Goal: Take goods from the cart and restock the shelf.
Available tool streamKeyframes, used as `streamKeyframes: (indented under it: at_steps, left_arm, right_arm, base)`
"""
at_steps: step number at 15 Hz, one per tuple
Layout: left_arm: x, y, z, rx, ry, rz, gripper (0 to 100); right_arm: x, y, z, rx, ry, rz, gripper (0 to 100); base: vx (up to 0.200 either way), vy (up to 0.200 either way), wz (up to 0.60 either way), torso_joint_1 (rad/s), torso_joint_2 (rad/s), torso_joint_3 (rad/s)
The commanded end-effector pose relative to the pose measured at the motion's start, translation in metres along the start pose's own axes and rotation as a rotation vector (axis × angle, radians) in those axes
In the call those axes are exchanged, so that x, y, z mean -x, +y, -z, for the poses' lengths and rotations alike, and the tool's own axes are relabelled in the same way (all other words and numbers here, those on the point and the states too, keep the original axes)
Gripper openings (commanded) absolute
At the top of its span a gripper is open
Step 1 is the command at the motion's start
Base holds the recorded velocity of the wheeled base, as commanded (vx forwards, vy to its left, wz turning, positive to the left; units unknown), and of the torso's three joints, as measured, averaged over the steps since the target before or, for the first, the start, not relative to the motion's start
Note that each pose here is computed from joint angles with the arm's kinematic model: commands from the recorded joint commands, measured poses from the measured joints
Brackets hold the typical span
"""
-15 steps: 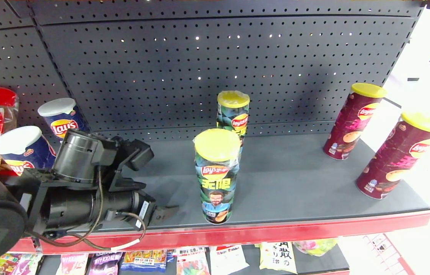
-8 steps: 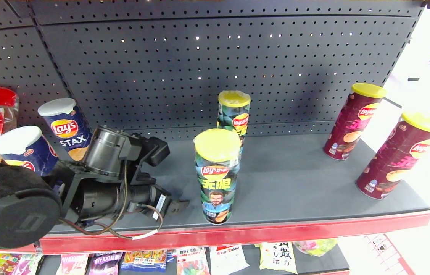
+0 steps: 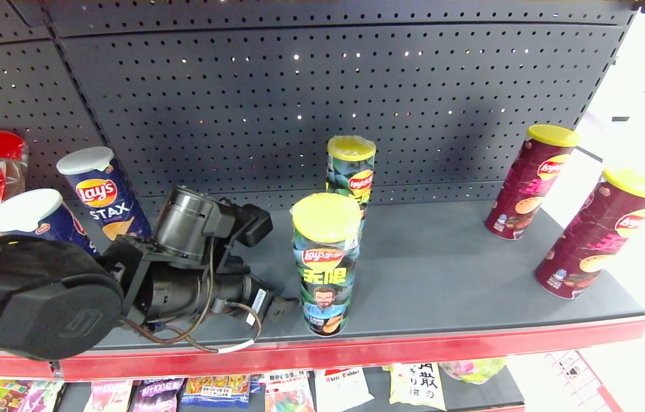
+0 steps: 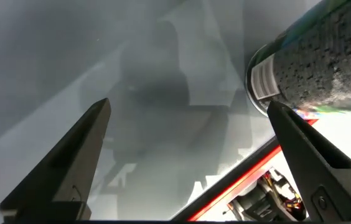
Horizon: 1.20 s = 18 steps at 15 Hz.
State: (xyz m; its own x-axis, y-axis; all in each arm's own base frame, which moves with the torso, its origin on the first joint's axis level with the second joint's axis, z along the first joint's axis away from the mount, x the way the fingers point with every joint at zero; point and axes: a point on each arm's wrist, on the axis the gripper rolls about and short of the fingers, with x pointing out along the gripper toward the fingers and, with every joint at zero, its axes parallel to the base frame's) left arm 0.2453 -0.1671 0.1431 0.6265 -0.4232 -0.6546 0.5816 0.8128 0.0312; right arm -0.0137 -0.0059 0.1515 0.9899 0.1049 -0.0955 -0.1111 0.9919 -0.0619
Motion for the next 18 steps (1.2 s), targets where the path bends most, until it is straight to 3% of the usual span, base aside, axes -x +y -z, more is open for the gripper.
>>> streamKeyframes:
  at_steps: [1, 18]
  left_arm:
    - [-0.0007, -0.0027, -0.0012, -0.004, -0.002, 0.007, 100]
    - [-0.0088, -0.0085, -0.0077, -0.016, -0.009, 0.031, 100]
  right_arm:
    - [-0.0007, 0.0001, -0.0002, 0.001, 0.005, 0.0, 100]
    - [-0.0015, 0.0003, 0.0029, 0.0, 0.015, 0.0, 100]
  base:
    - [0.0, 0.0, 0.0, 0.0, 0.0, 0.0]
    - [0.0, 0.0, 0.0, 0.0, 0.0, 0.0]
